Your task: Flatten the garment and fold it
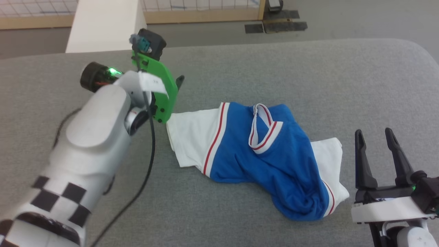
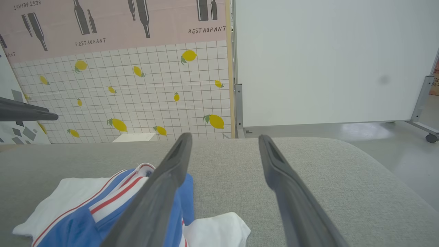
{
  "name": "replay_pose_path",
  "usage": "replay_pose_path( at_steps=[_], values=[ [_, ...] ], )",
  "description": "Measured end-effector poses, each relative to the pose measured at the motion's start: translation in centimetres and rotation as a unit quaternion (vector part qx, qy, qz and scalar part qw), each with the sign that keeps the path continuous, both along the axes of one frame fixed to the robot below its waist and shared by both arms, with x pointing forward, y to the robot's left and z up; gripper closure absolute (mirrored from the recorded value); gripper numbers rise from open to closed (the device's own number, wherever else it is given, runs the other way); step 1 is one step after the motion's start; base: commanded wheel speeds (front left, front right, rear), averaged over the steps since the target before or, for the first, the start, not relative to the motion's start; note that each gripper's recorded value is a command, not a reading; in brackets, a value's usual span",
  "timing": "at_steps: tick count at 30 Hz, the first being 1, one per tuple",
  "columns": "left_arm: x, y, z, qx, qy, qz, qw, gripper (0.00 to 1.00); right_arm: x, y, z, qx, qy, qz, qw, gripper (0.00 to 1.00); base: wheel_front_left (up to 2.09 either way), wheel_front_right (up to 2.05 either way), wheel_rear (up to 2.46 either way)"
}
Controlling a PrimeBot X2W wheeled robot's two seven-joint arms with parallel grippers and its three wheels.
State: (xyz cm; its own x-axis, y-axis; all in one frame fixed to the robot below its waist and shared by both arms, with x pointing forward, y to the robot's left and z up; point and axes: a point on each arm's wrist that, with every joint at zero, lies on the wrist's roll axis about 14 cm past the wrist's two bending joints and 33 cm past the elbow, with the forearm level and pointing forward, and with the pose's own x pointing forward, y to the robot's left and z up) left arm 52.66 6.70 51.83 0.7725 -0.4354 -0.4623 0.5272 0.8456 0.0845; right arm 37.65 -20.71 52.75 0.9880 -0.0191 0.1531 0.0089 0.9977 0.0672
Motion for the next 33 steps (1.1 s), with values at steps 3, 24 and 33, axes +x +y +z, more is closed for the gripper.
replay_pose_path(
  at_steps=[3,24,33],
  values=[
    [-0.3,-0.2,-2.3,0.059,0.080,-0.027,0.995,0.00,0.4,-0.5,-0.1,0.001,0.002,-0.007,1.000,0.00,0.00,0.00,0.00],
    [-3.0,0.2,-14.4,0.249,0.308,-0.120,0.910,0.39,0.9,-4.3,-2.6,0.001,0.040,-0.066,0.997,0.00,0.00,0.00,0.00],
    [-4.4,-0.2,-12.7,0.218,0.265,-0.135,0.930,1.00,0.6,-4.3,-0.8,-0.018,0.016,-0.064,0.998,0.00,0.00,0.00,0.00]
  ],
)
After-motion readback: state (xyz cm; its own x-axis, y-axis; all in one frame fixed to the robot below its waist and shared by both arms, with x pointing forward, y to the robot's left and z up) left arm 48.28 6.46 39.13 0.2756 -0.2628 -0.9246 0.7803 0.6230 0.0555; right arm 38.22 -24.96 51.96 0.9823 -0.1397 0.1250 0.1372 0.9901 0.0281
